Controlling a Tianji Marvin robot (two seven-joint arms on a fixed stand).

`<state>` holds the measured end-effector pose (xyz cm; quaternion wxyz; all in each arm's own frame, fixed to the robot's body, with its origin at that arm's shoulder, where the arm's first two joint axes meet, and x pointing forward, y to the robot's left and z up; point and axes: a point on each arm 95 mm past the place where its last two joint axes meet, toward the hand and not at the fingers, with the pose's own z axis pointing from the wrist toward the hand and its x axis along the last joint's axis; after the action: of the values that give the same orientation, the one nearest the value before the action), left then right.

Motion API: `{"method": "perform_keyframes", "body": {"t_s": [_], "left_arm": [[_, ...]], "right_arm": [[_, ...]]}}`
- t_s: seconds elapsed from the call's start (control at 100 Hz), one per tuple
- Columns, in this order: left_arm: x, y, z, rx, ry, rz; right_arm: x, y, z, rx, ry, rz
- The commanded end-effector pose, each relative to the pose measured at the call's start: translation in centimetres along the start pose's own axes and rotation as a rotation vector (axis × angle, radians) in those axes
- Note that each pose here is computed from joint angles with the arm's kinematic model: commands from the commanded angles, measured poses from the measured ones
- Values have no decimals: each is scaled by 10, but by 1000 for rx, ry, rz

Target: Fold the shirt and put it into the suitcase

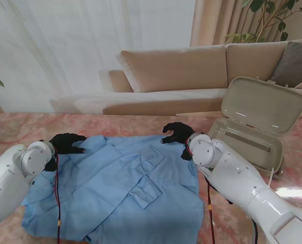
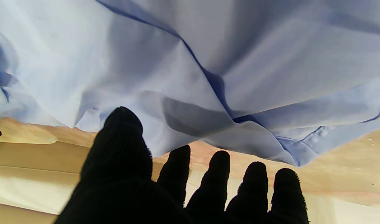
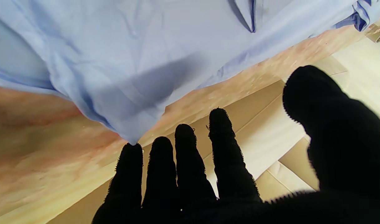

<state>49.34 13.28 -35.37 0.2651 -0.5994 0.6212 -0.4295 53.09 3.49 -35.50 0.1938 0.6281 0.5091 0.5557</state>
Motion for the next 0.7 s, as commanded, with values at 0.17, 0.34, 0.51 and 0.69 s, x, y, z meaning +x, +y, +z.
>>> {"method": "perform_keyframes", "body": {"t_s": [0.17,0.34,0.51,0.69], "left_arm": [[-6,5,2,-42,-13,-12],[-9,9,1,-73,-17,-15],[-12,13,0,-92,-19,-18],[-13,16,-1,-97,-21,-20]], "right_arm": [[-5,-6,5,38,-22,14],[-7,-6,7,48,-29,14],[-7,-7,9,62,-28,1],[-5,-9,14,71,-21,-24]]}}
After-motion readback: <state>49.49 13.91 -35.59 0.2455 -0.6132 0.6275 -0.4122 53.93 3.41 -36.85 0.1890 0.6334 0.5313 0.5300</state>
